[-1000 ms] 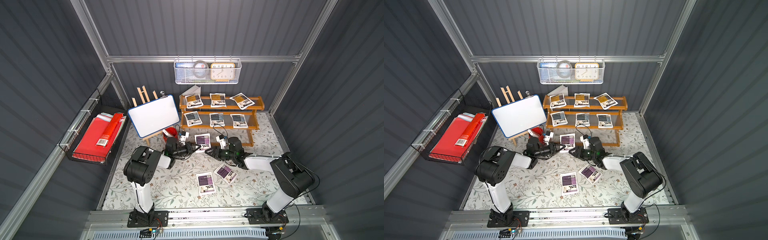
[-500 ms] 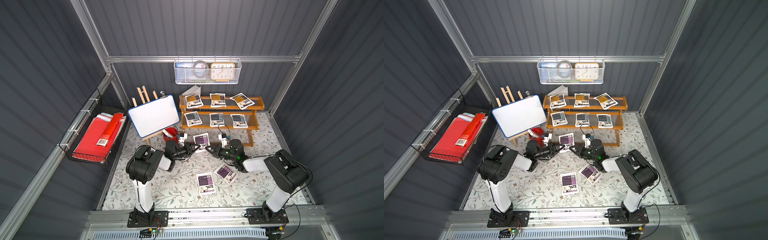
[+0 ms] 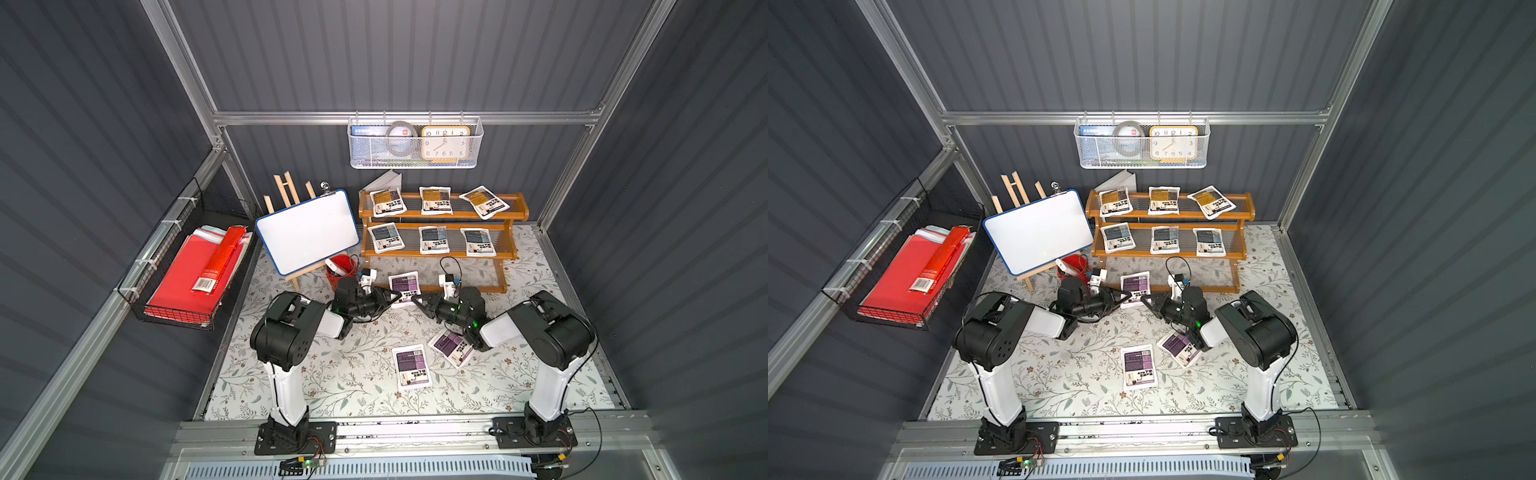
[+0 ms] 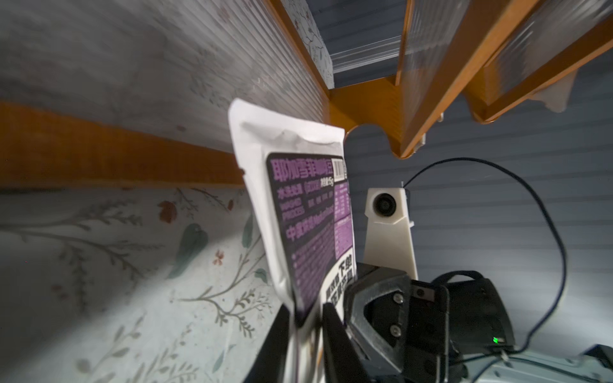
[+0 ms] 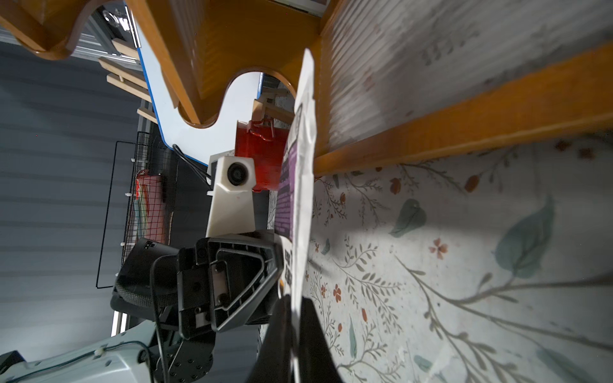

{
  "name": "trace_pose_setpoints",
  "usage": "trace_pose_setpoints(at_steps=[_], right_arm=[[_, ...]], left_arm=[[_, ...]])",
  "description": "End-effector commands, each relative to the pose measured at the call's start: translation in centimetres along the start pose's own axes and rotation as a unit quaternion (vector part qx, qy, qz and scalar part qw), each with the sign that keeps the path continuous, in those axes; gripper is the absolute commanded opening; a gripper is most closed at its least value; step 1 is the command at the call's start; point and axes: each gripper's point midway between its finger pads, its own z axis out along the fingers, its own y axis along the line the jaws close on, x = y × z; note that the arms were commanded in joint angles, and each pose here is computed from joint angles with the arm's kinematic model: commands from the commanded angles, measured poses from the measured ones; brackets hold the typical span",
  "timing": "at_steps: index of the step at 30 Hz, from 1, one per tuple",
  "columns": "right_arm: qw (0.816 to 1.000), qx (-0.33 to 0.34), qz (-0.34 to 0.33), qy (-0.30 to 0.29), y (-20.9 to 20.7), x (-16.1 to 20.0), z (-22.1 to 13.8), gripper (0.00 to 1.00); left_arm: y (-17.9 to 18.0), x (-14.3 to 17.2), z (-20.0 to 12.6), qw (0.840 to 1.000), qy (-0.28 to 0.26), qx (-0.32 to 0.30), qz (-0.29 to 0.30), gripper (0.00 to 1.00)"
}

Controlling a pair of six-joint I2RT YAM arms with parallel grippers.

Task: Place the bagged coffee beans on the shelf by color
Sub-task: Pick up the bagged coffee beans at the center of the board, then place the bagged coffee beans on the shelf.

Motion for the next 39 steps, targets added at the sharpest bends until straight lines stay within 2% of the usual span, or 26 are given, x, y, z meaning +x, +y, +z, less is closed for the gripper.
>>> trace_pose_setpoints(at_steps=[1,7,13,17,25,36,38,39], right_arm=[[0.998,-0.043,0.01,-0.034,1.4,-1.7,0.3,0.0],[0.999,-0.037,0.004,-0.037,1.1,-3.0,1.5,0.0],[0.999,-0.012,0.004,-0.041,0.4,-4.8,3.9,0.0],[0.999,0.011,0.02,-0.044,-1.1,-5.6,5.4,0.0],[0.997,0.015,0.049,-0.063,-2.0,-7.1,7.3,0.0],[0.997,0.031,0.056,-0.041,-2.9,-7.3,10.4,0.0],[0.998,0.03,0.055,-0.028,-2.9,-6.8,11.2,0.07],[0.998,0.032,0.058,-0.022,-3.0,-6.5,11.5,0.16]], left_arm=[[1.6,-2.1,-1.1,0.991,-0.039,-0.119,0.051,0.29],[2.9,-4.9,-4.1,0.965,-0.119,-0.225,0.07,0.32],[2.4,-6.2,-6.2,0.948,-0.162,-0.262,0.079,0.32],[2.3,-6.1,-6.4,0.948,-0.162,-0.262,0.076,0.32],[2.6,-5.8,-6.5,0.948,-0.156,-0.266,0.074,0.32],[2.9,-5.6,-6.5,0.948,-0.149,-0.271,0.075,0.32],[3.1,-5.5,-6.4,0.949,-0.146,-0.271,0.073,0.32],[3.2,-5.5,-6.4,0.948,-0.145,-0.272,0.073,0.32]])
